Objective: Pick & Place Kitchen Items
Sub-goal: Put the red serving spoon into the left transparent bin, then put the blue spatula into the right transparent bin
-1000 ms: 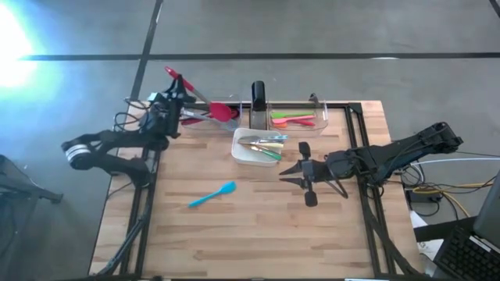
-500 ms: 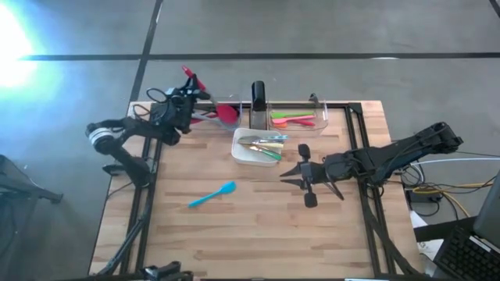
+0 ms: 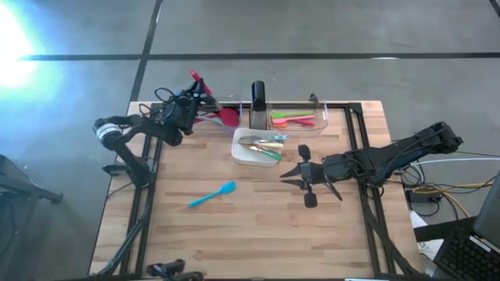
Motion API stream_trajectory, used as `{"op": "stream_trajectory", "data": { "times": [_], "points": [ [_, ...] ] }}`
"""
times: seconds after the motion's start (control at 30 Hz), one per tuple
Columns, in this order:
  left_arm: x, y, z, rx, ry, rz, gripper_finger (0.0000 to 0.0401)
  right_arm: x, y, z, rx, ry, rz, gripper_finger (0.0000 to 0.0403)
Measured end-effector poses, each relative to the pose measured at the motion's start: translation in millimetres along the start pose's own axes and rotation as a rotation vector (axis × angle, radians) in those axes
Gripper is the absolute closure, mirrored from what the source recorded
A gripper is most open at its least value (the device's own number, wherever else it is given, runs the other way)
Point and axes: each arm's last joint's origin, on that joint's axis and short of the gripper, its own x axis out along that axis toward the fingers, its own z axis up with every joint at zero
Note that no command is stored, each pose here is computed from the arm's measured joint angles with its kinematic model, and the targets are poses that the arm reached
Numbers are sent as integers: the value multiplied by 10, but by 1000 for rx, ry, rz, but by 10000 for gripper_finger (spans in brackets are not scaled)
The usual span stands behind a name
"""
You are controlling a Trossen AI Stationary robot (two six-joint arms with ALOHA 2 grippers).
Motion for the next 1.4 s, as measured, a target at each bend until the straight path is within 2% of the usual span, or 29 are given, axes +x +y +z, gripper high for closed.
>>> {"op": "stream_trajectory", "data": {
  "times": [0.23, 0.33, 0.57, 0.77, 0.97, 1.07, 1.23, 1.3, 1.4],
  "points": [
    [-16, 12, -105, 87, 103, -22, 216, 0, 1, 0, 1, 0, 0, 350],
    [-36, 17, -170, 115, 164, -24, 190, 0, 1, 0, 1, 0, 0, 350],
    [-135, -13, -185, 118, 196, -51, 186, -1, 1, -3, 24, 4, 1, 351],
    [-298, -7, -39, 92, 180, -77, 187, -2, 0, -25, 45, 26, 1, 349],
    [-600, -15, 176, 35, 159, -145, 187, -2, 2, -24, 48, 25, 4, 351],
    [-743, -41, 324, -7, 133, -240, 187, -2, 2, -23, 48, 24, 3, 349],
    [-955, -132, 496, 25, 162, -537, 186, -2, 2, -21, 54, 21, 3, 351],
    [-1017, -171, 514, 66, 236, -631, 186, -2, 2, -20, 55, 21, 3, 350],
    [-1071, -232, 526, 154, 436, -713, 186, -2, 2, -17, 57, 18, 3, 349]
  ]
}}
